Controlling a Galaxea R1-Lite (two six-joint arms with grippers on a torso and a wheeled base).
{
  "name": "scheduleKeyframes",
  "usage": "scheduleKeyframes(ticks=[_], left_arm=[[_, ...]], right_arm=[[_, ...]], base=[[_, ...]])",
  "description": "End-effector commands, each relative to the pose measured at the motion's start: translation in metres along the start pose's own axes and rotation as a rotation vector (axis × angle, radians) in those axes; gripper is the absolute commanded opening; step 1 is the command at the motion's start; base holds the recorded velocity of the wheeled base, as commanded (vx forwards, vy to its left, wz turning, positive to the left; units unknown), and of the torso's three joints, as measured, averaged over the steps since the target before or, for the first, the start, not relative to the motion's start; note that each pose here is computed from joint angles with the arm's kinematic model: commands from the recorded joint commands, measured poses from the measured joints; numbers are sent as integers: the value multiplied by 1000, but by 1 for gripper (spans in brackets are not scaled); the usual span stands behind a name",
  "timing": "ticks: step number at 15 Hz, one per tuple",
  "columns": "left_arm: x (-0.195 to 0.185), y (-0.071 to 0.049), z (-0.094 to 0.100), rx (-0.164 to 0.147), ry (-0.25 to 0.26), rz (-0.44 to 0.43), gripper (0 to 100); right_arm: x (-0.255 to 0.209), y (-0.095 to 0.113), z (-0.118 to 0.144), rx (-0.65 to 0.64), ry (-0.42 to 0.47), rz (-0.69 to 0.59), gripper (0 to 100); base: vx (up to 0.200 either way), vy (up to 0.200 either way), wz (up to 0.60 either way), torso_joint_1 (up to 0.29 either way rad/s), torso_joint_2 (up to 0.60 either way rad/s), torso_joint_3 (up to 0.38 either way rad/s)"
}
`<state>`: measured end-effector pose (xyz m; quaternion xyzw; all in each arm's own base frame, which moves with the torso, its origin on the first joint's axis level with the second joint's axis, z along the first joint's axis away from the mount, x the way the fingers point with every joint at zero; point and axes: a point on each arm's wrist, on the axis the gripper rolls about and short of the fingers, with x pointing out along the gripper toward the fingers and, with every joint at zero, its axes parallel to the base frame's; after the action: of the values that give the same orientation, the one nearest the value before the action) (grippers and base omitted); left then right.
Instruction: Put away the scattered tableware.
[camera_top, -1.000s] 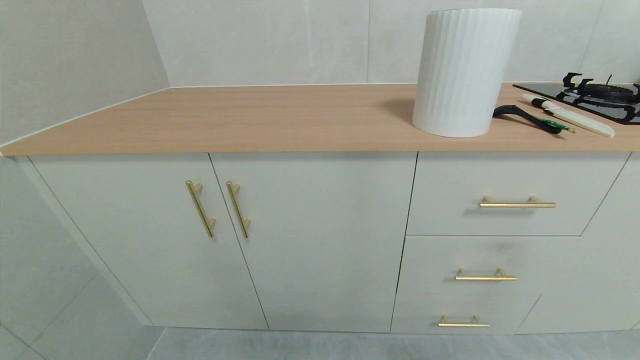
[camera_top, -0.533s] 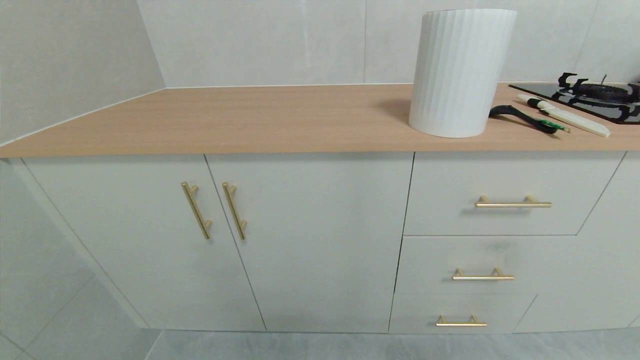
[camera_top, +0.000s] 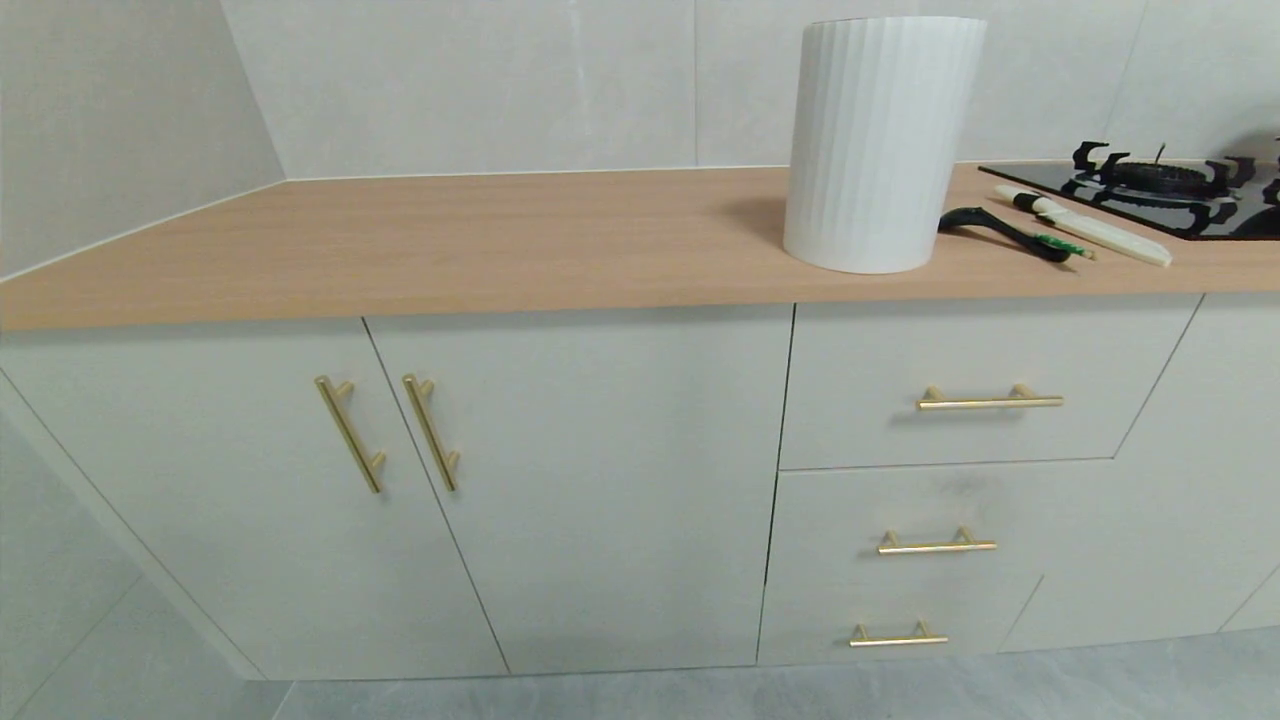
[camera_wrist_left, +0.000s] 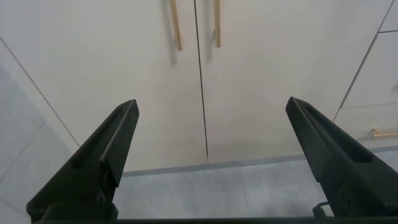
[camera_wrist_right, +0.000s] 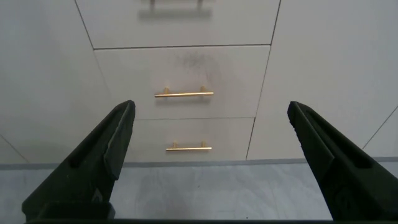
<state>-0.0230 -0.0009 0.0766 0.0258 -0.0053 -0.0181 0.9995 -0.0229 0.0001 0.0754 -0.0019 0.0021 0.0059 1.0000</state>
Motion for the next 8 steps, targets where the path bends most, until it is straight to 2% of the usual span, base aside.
scheduleKeyframes(ticks=[1, 6, 8], left_arm=[[0, 0, 0, -1, 0, 1, 100], [0, 0, 0, -16, 0, 3, 100], [0, 0, 0, -16, 0, 3, 100]], right_arm=[[0, 0, 0, -1, 2, 1, 100], [1, 0, 4, -24, 11, 4, 100], [5, 0, 66, 33, -12, 33, 100]], base=[[0, 0, 0, 0, 0, 0], [0, 0, 0, 0, 0, 0], [0, 0, 0, 0, 0, 0]])
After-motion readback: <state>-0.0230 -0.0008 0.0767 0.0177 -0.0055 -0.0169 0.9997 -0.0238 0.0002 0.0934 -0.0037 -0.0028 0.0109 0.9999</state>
